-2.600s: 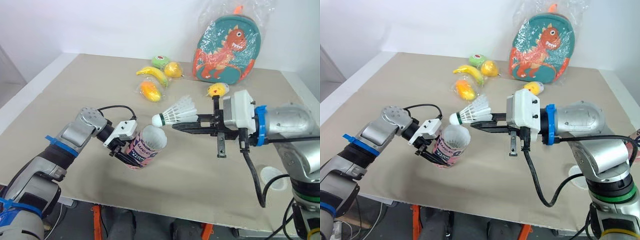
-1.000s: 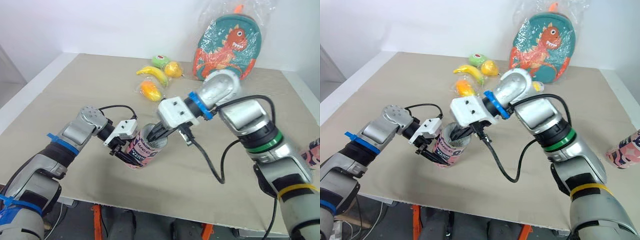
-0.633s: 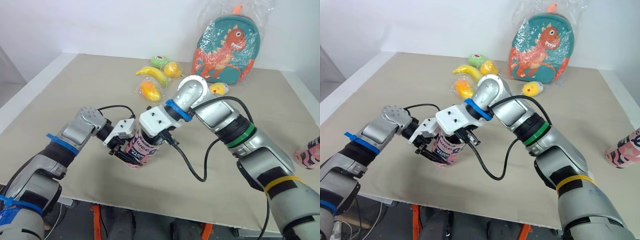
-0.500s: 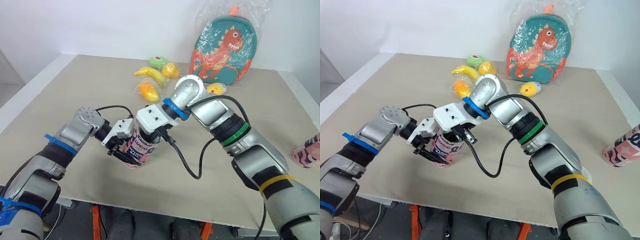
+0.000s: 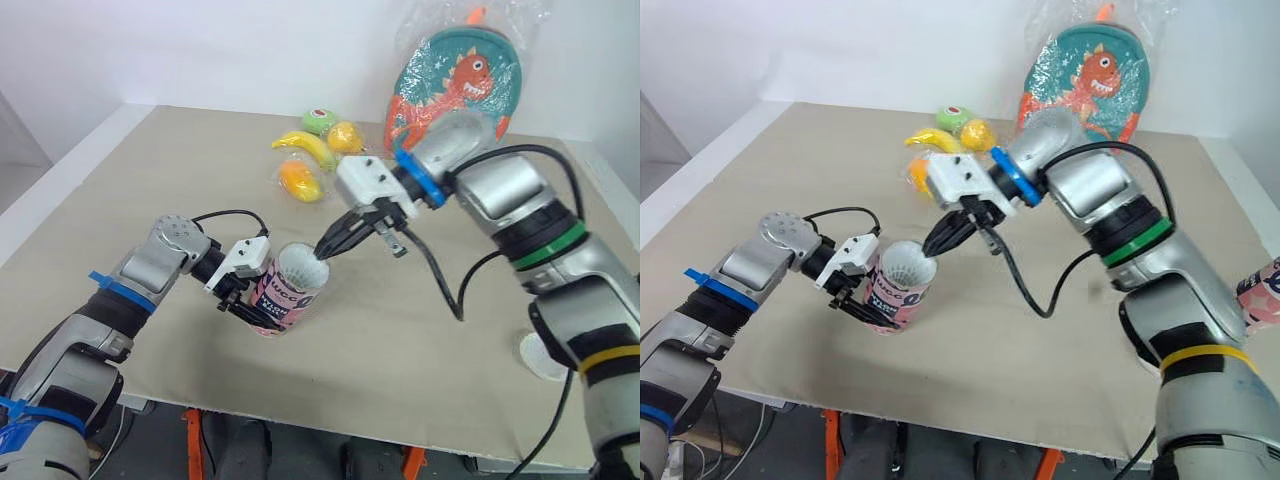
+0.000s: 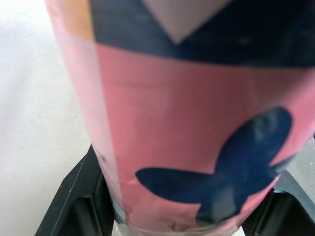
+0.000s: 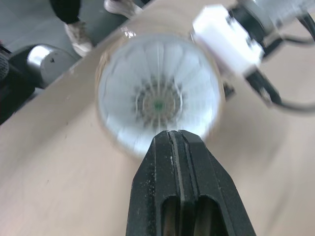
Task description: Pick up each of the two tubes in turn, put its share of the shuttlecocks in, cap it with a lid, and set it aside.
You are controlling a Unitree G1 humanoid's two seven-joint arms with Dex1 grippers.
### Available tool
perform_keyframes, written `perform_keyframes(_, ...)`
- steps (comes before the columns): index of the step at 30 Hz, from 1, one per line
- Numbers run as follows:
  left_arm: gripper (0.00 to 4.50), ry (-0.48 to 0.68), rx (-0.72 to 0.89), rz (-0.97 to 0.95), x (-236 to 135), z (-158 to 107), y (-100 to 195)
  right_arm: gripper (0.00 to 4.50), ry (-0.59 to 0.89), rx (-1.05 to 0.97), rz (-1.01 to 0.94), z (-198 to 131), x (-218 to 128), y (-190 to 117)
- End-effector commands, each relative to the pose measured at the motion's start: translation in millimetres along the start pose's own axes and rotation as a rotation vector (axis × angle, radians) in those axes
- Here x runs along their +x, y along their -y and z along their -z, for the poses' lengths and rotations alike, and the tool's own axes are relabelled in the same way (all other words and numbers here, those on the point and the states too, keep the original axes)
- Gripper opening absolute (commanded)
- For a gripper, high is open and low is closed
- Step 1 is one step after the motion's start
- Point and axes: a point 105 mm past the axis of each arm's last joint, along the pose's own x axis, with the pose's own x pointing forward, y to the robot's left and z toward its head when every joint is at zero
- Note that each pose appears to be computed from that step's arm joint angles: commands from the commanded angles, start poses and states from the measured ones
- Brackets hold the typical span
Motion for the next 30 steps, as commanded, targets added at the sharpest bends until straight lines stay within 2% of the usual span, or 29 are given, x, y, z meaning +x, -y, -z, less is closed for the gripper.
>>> perform_keyframes(1, 2.71, 0.000, 0.020, 0.005, 7.9, -1.8, -1.6, 0.04, 0.038, -0.068, 0.126, -17.7, -41.0, -3.9)
perform_keyframes(5, 2.71, 0.078, 0.033, 0.003, 11.2, -13.2, 0.9, 0.04, 0.043, 0.026, 0.235, -6.6, -72.8, -30.9)
perform_keyframes(6, 2.71, 0.132, 0.027, 0.019, 11.7, -23.4, 4.3, 0.04, 0.012, 0.076, 0.282, 3.8, -82.0, -38.5)
perform_keyframes(8, 2.71, 0.224, 0.032, 0.043, 12.5, -43.0, 8.5, 0.66, -0.053, 0.184, 0.354, 25.4, -99.5, -58.8)
perform_keyframes(9, 2.71, 0.248, 0.039, 0.047, 12.9, -49.0, 9.0, 0.66, -0.078, 0.222, 0.368, 32.2, -104.9, -68.2)
perform_keyframes(12, 2.71, 0.269, 0.055, 0.037, 16.0, -54.7, 7.9, 1.91, -0.115, 0.286, 0.384, 42.5, -110.1, -84.1)
perform_keyframes(16, 2.71, 0.360, 0.086, 0.046, 34.2, -67.7, 6.1, 3.44, -0.284, 0.492, 0.344, 86.9, -125.0, -130.0)
perform_keyframes(19, 2.71, 0.397, 0.115, 0.022, 60.5, -64.7, 3.5, 3.44, -0.402, 0.641, 0.338, 117.2, -143.8, -163.1)
perform_keyframes(23, 2.71, 0.414, 0.113, 0.064, 91.9, -59.4, 12.2, 3.44, -0.483, 0.729, 0.349, 139.5, -157.9, -188.4)
perform_keyframes(26, 2.71, 0.463, 0.098, 0.055, 108.2, -66.8, 9.5, 3.44, -0.487, 0.793, 0.366, 150.2, -162.1, -199.2)
perform_keyframes(30, 2.71, 0.472, 0.115, 0.021, 118.3, -71.8, -0.5, 3.44, -0.478, 0.843, 0.376, 159.7, -161.0, -206.1)
